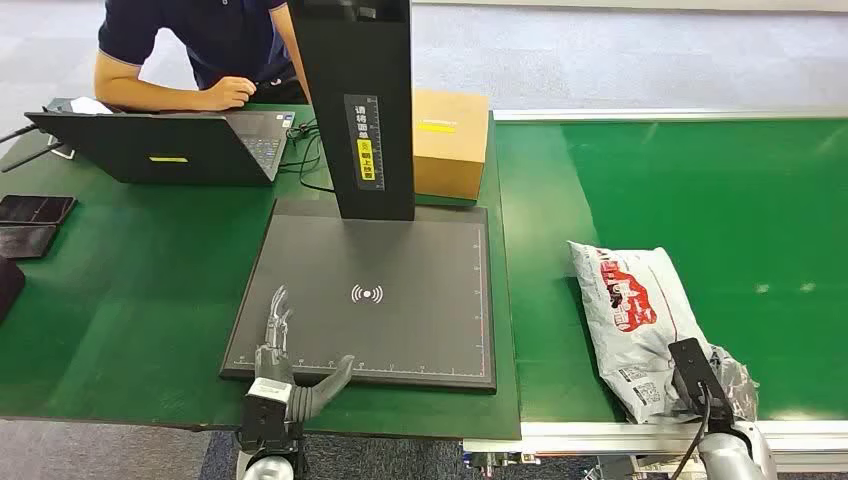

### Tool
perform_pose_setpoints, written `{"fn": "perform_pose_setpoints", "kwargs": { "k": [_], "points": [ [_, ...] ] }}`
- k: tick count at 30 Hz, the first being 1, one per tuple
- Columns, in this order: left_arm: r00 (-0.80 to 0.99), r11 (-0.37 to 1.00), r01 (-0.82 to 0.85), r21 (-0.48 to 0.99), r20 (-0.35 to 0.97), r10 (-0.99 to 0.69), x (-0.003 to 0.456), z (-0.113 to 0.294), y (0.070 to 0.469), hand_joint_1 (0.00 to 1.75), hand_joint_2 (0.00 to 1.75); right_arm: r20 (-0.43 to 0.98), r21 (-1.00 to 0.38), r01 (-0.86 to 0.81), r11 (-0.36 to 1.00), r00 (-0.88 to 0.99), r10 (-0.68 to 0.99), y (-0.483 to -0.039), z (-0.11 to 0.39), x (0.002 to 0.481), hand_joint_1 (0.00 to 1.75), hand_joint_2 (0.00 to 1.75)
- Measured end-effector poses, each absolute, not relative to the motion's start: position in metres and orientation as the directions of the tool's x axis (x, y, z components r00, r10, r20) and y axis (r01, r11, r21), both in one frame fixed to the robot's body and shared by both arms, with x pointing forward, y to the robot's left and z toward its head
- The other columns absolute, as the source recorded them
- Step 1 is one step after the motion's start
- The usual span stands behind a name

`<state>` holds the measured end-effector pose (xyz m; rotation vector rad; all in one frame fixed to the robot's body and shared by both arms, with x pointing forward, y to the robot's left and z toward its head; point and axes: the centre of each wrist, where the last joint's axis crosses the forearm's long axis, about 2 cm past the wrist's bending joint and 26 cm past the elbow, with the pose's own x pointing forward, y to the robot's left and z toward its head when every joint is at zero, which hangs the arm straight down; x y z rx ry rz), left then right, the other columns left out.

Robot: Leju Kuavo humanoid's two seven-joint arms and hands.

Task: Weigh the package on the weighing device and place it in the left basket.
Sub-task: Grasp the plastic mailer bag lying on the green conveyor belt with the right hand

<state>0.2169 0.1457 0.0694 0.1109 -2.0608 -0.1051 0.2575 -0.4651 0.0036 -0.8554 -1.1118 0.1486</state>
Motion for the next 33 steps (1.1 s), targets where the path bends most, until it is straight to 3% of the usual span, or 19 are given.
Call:
{"fn": "perform_pose_setpoints", "kwargs": {
  "k": [13, 33],
  "points": [
    [-0.47, 0.991, -0.019, 0.13, 0.874, -0.124, 0.214, 0.068, 0.145, 0.0, 1.75, 0.752, -0.654, 0.349, 0.672, 0.402, 0.523, -0.459, 0.003, 0.258, 1.74, 1.75],
    [-0.465, 0.993, -0.03, 0.114, 0.878, -0.115, 0.214, 0.068, 0.145, 0.0, 1.75, 0.74, -0.566, 0.528, 0.633, -0.014, 0.673, -0.415, 0.057, 0.273, 1.74, 1.75]
  ]
}}
